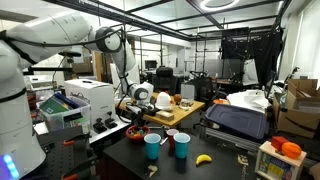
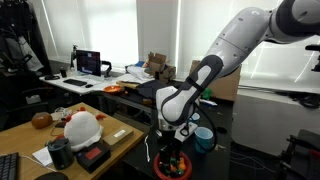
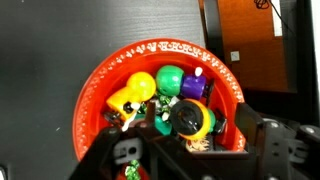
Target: Pick up the white, orange , white-brown and green objects from the bowl and put them in the cup near the banana plush toy
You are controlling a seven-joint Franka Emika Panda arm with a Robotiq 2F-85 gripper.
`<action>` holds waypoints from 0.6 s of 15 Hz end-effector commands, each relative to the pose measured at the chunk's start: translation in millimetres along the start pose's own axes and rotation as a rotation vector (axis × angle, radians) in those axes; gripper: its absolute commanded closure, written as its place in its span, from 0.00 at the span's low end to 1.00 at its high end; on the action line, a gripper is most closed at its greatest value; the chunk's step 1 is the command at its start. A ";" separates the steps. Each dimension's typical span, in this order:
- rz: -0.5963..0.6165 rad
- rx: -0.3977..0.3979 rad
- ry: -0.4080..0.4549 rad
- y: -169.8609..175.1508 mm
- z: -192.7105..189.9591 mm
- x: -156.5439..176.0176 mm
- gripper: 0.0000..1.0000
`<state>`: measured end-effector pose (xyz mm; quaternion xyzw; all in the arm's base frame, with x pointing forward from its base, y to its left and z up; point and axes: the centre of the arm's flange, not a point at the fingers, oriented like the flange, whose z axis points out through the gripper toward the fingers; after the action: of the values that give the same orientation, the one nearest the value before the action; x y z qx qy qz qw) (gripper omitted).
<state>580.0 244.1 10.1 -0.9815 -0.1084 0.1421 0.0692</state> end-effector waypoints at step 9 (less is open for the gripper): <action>-0.032 0.007 0.044 2.0 -3.9 -2.5 0.85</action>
<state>581.4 244.4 7.6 -0.9822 -0.1132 0.1310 0.0723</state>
